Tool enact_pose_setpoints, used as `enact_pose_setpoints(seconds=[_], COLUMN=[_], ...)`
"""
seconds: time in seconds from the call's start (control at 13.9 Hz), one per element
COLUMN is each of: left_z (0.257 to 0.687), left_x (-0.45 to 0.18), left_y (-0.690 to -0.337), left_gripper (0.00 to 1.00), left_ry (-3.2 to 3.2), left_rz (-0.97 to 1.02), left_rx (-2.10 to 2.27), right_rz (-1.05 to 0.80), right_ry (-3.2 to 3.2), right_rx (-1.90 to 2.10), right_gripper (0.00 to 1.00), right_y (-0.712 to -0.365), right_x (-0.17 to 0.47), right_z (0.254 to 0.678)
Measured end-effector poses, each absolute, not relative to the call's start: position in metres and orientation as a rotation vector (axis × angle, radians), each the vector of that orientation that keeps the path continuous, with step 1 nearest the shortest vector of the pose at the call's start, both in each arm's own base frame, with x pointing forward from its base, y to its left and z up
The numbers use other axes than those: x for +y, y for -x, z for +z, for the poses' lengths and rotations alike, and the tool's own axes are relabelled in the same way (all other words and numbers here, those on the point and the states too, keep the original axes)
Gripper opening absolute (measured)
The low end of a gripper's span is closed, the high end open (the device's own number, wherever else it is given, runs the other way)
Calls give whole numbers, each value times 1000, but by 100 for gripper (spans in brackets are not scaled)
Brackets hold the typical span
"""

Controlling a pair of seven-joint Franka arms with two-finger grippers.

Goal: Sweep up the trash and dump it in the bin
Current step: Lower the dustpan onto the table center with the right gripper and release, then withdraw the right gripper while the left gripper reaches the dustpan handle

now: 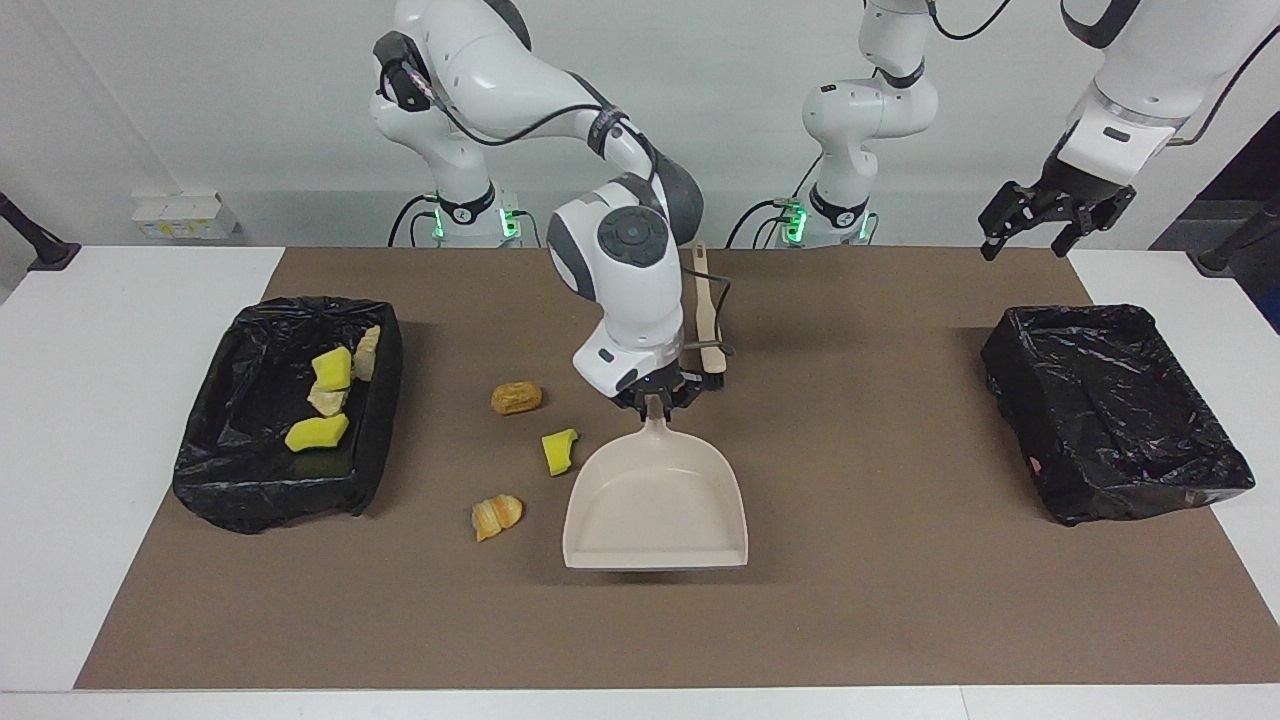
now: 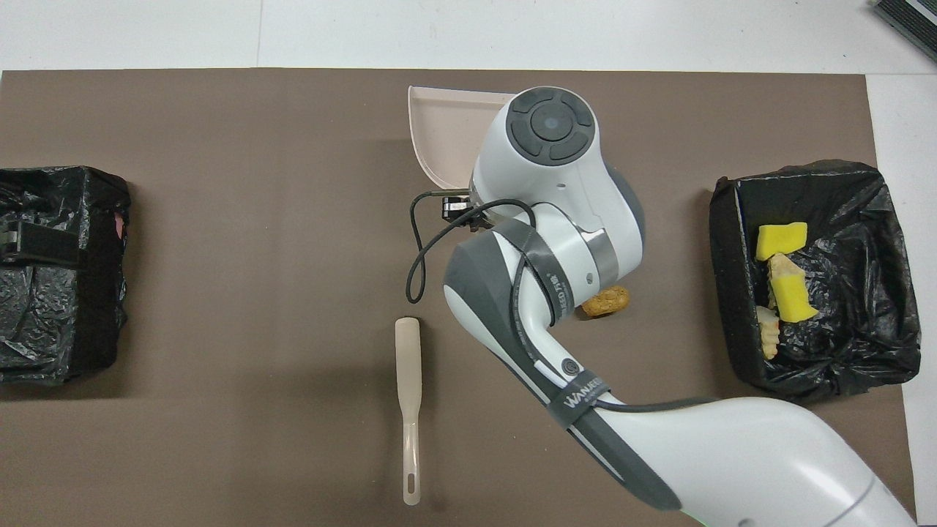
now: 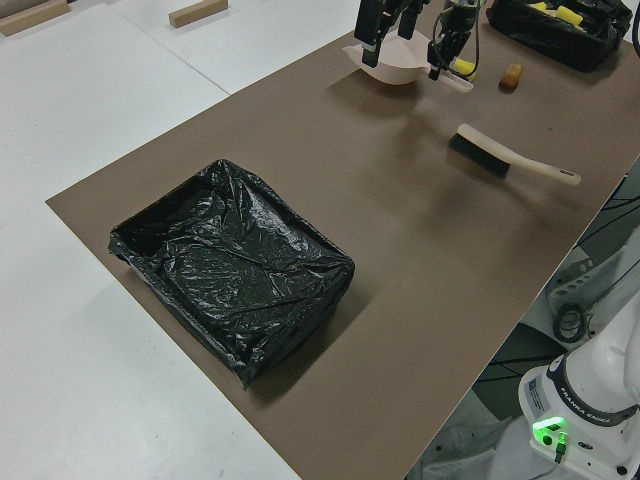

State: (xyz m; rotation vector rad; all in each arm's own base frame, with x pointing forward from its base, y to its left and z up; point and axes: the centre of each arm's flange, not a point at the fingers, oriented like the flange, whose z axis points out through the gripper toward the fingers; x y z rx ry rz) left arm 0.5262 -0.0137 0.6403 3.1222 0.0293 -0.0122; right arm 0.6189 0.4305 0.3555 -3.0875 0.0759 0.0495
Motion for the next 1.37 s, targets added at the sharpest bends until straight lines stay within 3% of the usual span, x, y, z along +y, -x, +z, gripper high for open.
enact_pose_setpoints(seconds=[0.29, 0.58, 0.72, 0.86, 1.08, 1.15, 1.37], left_z=[639, 635, 634, 634, 633, 632, 620], left_x=[-12, -12, -12, -12, -9, -9, -11], left_y=[-526, -527, -528, -531, -534, -538, -560], left_gripper=[100, 100, 100, 100, 100, 100, 100], left_ry=[-3122, -3122, -3122, -3121, -3121, -3119, -3111], left_rz=[-14, -20, -4, 31, 60, 96, 203], left_rx=[12, -2, -4, -3, 7, 5, 1], right_rz=[62, 81, 78, 58, -38, -70, -124], right_ry=[3094, 3102, 3101, 3094, 3057, 3048, 3041], right_rx=[13, 6, 7, 17, 43, 68, 177], right_gripper=[31, 32, 37, 56, 68, 68, 85], right_y=[-592, -589, -589, -594, -600, -600, -596], right_x=[472, 474, 473, 471, 460, 449, 384], right_z=[349, 350, 351, 359, 413, 444, 531])
